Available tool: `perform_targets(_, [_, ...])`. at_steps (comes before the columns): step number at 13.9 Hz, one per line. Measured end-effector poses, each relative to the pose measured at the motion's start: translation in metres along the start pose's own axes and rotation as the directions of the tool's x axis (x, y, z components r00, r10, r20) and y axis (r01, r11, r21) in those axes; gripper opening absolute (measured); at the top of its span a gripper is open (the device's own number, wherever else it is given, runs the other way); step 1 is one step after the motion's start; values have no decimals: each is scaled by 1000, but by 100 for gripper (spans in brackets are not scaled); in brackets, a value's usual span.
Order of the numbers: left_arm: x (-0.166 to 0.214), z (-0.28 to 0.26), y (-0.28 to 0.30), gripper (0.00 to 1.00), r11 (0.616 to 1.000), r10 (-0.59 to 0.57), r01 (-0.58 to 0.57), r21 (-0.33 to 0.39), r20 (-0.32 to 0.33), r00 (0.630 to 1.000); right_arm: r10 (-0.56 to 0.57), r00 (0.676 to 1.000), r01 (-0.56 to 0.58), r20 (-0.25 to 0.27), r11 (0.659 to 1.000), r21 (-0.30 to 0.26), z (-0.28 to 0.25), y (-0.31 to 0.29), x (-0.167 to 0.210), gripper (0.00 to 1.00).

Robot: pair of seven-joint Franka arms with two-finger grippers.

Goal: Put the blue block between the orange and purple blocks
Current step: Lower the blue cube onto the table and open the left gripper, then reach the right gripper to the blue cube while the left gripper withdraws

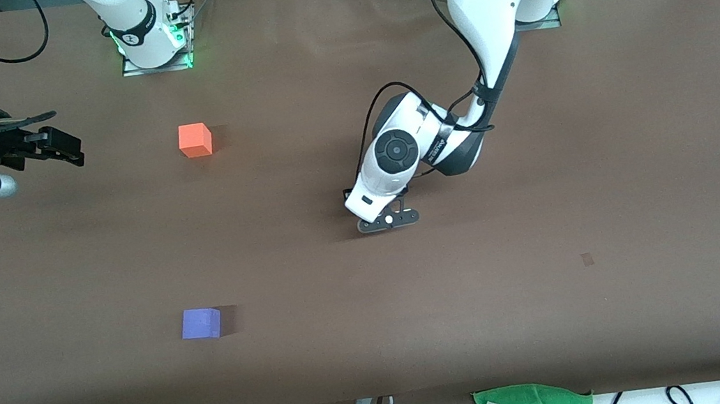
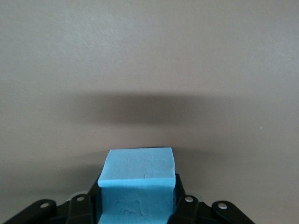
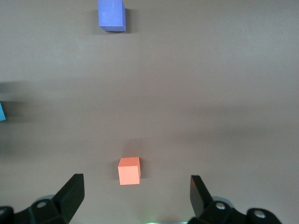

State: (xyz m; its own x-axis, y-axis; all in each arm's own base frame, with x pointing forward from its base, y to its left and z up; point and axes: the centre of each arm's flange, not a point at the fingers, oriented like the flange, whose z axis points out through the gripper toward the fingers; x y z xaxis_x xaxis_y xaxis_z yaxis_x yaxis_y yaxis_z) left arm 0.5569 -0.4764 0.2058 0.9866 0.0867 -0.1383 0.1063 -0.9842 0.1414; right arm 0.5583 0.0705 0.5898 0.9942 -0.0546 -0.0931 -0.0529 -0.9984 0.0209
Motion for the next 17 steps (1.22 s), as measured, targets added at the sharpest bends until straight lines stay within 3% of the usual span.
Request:
perform_targets(5, [-3,-2,5,100,1000,9,-9,-3,-4,1000,1,1000,-1,-4,1000,1,0,0,0,100])
perform_targets(9, [-6,-60,9,100,1000,16,-17,19,16,1000,0,999,0,-42,1000,14,3,-3,11,100])
perform_targets(13, [-11,-213,-44,100,994,-44,35,103,87,995,0,998,2,-55,999,32,7,-6,17,100])
perform_targets(15, [-13,-282,-91,100,989,-85,71,128,105,991,-10,1000,11,-24,998,64,17,-15,20,100])
perform_targets(17, [-10,-337,-144,100,989,-41,26,142,103,994,-32,999,31,22,998,62,41,-30,30,100])
